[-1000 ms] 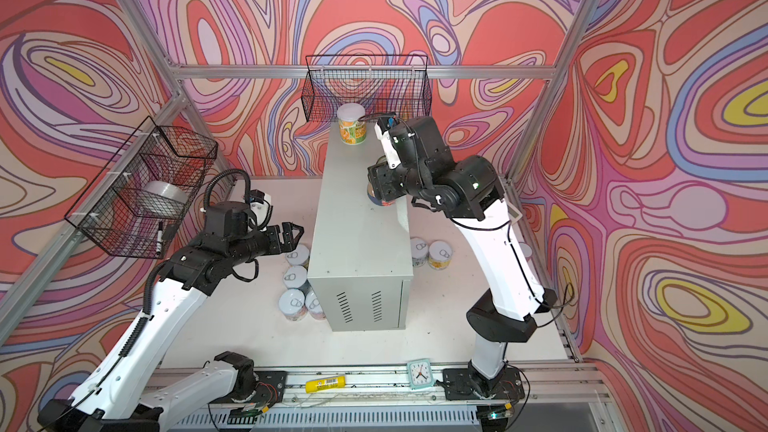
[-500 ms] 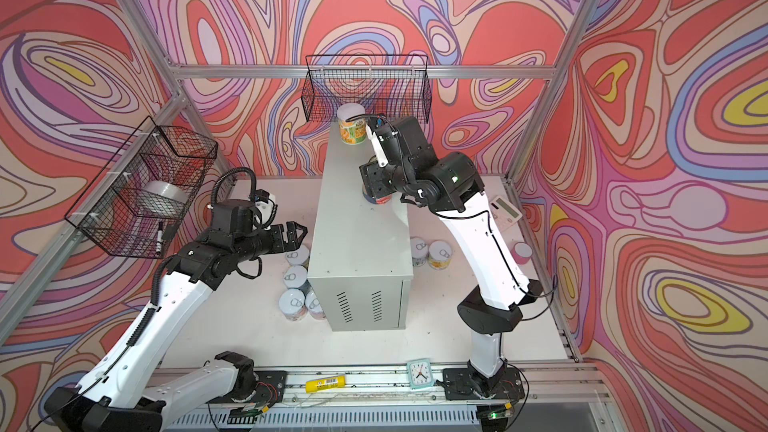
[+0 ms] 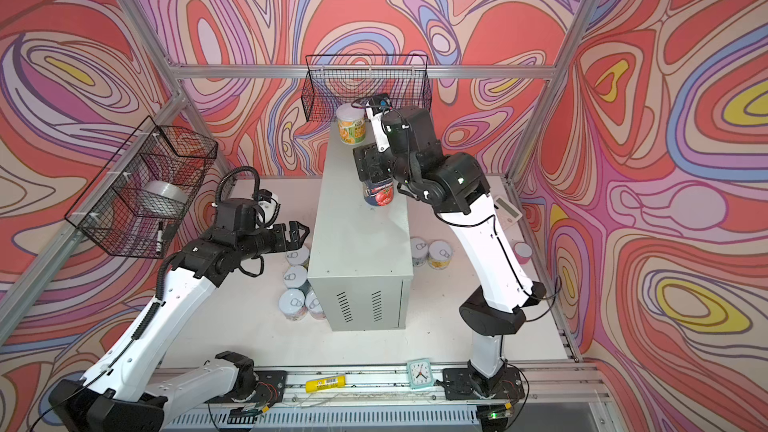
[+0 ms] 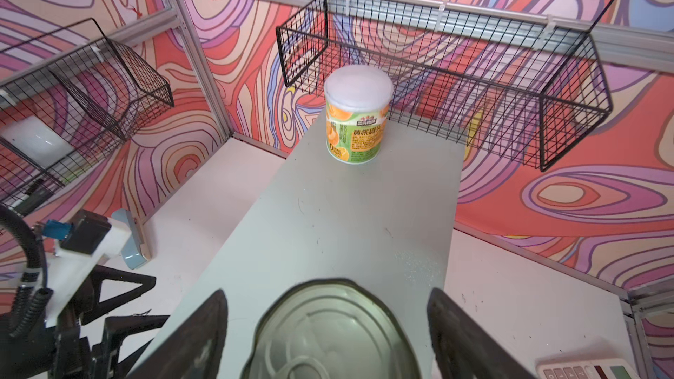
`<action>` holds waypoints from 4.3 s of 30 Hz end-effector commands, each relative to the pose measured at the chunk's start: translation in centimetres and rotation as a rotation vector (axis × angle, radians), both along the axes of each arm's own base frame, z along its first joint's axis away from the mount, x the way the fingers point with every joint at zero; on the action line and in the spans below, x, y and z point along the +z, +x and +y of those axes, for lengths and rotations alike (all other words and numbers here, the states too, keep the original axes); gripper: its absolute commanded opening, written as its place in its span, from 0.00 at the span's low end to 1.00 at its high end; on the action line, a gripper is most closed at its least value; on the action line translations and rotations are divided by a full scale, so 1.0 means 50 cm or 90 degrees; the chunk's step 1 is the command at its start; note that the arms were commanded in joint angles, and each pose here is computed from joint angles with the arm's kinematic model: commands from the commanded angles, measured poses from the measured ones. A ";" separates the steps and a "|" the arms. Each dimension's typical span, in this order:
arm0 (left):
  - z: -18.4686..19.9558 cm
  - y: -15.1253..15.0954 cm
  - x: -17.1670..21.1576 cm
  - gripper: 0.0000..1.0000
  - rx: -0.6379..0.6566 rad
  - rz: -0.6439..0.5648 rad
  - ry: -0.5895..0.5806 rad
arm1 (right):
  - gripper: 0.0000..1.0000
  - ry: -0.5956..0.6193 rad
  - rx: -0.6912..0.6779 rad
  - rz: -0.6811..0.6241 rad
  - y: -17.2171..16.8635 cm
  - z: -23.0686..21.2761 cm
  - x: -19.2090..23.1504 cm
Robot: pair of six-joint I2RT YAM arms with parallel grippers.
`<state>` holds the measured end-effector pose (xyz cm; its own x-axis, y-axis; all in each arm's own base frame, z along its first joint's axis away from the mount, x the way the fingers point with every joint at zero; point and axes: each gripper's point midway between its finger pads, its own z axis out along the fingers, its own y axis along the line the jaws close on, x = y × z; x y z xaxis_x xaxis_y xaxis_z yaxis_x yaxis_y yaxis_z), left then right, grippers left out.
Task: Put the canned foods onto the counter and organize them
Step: 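Carry the can to the far end beside the yellow-green can and lower it, then open and withdraw the right gripper while the left gripper lowers toward the white-lidded cans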
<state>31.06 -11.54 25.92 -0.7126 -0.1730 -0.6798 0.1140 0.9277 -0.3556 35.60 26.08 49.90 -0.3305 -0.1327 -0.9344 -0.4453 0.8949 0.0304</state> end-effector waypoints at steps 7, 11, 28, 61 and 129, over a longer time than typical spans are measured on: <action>-0.007 -0.007 0.013 0.95 -0.016 -0.021 -0.003 | 0.82 0.079 0.020 -0.063 -0.111 -0.060 0.105; -0.007 -0.008 0.023 0.94 -0.015 -0.030 -0.009 | 0.78 0.084 0.029 -0.032 -0.142 -0.076 0.076; -0.012 -0.015 0.015 0.93 -0.023 -0.029 -0.018 | 0.66 0.091 0.052 0.083 -0.134 -0.028 -0.097; -0.011 0.015 -0.019 0.90 -0.014 -0.015 0.004 | 0.56 0.076 -0.089 0.025 0.144 -0.062 -0.116; 0.024 -0.065 -0.087 0.90 0.049 0.037 0.021 | 0.76 0.111 -0.196 0.032 0.021 -0.235 -0.169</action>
<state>29.34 -11.18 22.44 -0.7247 -0.1870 -0.6632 0.0770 0.9345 -0.3476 37.28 16.22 45.74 -0.2860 0.1612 -0.9446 -0.2483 0.9396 0.2356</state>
